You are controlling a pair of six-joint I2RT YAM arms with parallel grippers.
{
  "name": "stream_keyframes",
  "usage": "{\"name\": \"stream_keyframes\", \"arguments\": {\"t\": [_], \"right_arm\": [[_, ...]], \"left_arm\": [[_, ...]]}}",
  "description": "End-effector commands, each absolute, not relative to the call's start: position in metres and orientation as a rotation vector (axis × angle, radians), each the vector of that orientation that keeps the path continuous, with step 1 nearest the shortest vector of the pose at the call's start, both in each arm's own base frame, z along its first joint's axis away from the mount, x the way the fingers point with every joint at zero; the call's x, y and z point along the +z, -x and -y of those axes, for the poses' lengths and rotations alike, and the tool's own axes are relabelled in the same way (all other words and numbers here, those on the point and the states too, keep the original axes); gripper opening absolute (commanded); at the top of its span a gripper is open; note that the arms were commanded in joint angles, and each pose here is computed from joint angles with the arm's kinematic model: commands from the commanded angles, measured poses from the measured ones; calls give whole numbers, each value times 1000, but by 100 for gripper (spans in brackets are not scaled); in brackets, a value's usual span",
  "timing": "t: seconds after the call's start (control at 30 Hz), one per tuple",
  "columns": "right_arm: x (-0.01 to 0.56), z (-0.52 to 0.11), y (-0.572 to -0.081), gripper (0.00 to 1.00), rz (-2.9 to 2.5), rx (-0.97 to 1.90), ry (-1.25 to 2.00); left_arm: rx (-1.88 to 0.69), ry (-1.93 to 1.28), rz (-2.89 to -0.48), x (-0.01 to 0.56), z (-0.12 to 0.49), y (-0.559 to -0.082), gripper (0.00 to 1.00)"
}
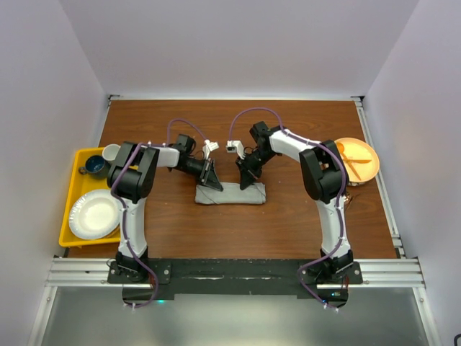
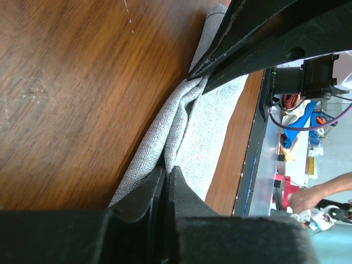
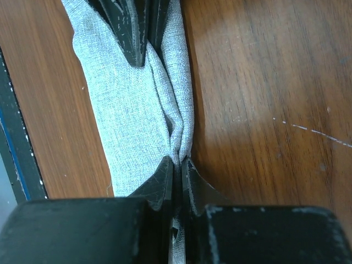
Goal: Fold the napkin into a case and place the utensils inside
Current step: Pick up the smaller rectangle-folded napkin from the center of the board.
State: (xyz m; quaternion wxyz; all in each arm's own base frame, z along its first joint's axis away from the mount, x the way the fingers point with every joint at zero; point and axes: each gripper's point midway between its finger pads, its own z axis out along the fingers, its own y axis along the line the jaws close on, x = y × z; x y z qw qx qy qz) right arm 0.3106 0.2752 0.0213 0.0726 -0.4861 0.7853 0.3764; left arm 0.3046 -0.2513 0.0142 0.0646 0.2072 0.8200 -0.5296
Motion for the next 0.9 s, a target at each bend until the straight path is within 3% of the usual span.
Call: {"name": "stream_keyframes", "arguments": {"t": [0.0,0.03,0.2,0.23,0.3,0.63,0.87], "right_arm": [[39,-274,-317,0,-2330,1057,1450],[44,-275,-325,0,-2307,1006,1433],[76,-266,-344,0,-2201,782,1366],[82,-264,-358,0,-2161,707,1342],[95,-259,-362,0,-2119,633,1298],[159,-258,-390,0,-1626,-9,1156],[121,-256,-351,0,-1424,-296,1247]], "left_arm": [[-1291,-659,-2527,-22,232,-315,21],[-1313,-617,-2517,-14,232,-314,30],[-1286,-580,-2296,61,224,-341,48],[-1271,-577,-2275,70,221,-345,57],[-1207,-557,-2223,93,207,-357,65],[-992,-462,-2185,130,138,-385,69],[-955,-423,-2212,124,128,-368,69]]}}
